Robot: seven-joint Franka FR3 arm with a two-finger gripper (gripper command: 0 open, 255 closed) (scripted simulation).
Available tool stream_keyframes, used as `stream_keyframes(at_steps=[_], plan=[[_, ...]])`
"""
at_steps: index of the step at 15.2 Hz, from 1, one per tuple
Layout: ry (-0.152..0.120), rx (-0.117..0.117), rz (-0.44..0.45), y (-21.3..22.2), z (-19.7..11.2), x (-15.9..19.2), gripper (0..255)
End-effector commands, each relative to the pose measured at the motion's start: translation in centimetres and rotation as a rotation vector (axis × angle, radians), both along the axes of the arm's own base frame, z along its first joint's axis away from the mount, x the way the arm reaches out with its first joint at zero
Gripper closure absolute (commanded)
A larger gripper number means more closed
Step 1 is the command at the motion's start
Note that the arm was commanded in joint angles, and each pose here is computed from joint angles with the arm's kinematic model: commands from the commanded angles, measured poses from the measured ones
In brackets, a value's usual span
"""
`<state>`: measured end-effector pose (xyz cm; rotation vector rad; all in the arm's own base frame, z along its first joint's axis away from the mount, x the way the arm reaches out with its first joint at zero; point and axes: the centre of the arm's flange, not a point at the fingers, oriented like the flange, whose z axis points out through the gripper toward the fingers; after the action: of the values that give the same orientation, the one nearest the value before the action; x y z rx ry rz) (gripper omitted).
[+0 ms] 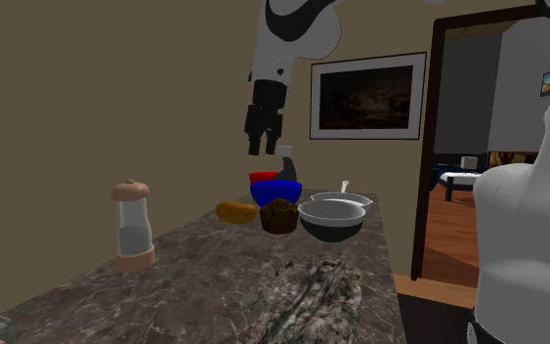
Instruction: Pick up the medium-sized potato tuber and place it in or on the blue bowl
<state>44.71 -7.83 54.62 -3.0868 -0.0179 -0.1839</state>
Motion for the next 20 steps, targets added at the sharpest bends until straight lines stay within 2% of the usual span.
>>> stream_keyframes(at_steps=[1, 20], plan=[[0.007, -0.01, 0.001, -1.0, -1.7, 1.8, 0], [0.073, -0.103, 0.004, -11.5, -16.0, 19.6, 0]])
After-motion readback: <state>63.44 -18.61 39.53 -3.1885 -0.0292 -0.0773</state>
